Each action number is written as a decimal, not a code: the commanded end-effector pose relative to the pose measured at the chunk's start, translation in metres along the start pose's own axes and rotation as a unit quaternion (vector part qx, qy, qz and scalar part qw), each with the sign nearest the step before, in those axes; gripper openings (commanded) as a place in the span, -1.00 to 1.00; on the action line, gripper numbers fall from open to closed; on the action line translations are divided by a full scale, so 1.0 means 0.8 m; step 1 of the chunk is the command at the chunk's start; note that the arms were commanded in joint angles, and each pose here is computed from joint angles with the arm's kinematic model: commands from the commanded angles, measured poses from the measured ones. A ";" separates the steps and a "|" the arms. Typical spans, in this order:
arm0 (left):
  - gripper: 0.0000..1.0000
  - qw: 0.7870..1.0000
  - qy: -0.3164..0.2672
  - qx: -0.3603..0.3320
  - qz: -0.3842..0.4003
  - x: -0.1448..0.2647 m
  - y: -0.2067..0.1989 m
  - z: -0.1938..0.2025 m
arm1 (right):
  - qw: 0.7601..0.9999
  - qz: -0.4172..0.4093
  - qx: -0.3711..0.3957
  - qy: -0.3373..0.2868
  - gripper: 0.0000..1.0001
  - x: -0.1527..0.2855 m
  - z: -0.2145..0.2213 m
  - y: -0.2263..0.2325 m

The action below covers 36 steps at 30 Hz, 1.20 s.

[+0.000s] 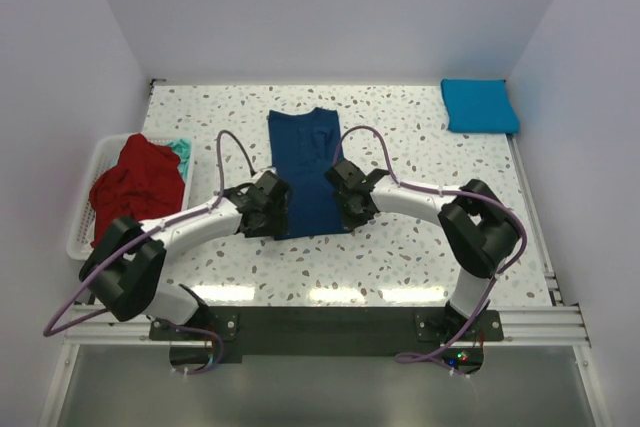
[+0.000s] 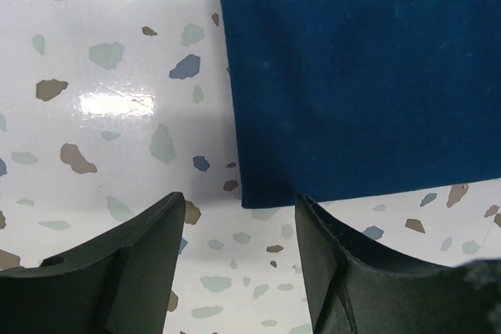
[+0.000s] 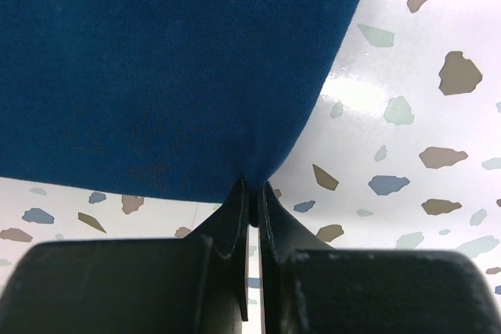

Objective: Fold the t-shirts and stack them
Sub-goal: Fold the tshirt

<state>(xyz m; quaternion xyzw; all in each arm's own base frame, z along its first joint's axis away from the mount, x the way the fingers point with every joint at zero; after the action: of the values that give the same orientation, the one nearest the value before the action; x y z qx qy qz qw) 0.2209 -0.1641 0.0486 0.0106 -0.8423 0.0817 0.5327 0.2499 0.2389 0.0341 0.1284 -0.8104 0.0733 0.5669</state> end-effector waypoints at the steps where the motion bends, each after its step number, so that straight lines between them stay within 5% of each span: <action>1: 0.23 1.000 0.006 -0.020 0.006 0.000 -0.014 -0.006 | 0.998 0.045 0.020 0.047 -1.00 -0.013 0.038 -0.025; 8: 0.14 0.998 0.054 -0.035 -0.023 -0.020 -0.014 0.014 | 0.998 0.041 0.019 0.045 -1.00 -0.012 0.040 -0.025; 14: -0.13 0.995 0.085 -0.033 -0.046 -0.028 -0.005 0.031 | 0.999 0.034 0.017 0.037 -1.00 -0.009 0.038 -0.023; 22: -1.00 0.994 0.098 -0.026 -0.047 -0.034 -0.002 0.042 | 0.999 0.014 0.019 0.026 -1.00 -0.004 0.037 -0.016; 31: -1.00 0.988 0.133 -0.054 -0.050 0.021 0.023 0.099 | 0.990 -0.069 0.071 0.101 -1.00 0.043 0.117 0.011; 36: -1.00 0.979 0.185 -0.068 -0.052 0.089 0.041 0.187 | 0.976 -0.087 0.111 0.166 -1.00 0.100 0.195 0.012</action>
<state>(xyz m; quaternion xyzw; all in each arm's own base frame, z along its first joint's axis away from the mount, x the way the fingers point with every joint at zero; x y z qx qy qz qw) 0.1141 -0.1818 0.0370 -0.0486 -0.7767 0.0128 0.6278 0.1306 0.2286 0.0405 0.2471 -0.7325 0.1089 0.6250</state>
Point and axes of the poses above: each gripper's point midway between its finger pads, its own x axis back along the fingers, its own y axis along the line the jaws close on, z = x × y, the point moved 2 cm from there along x, back along the fingers, and after that the axes turned 2 degrees about x, right-handed, at the moved point
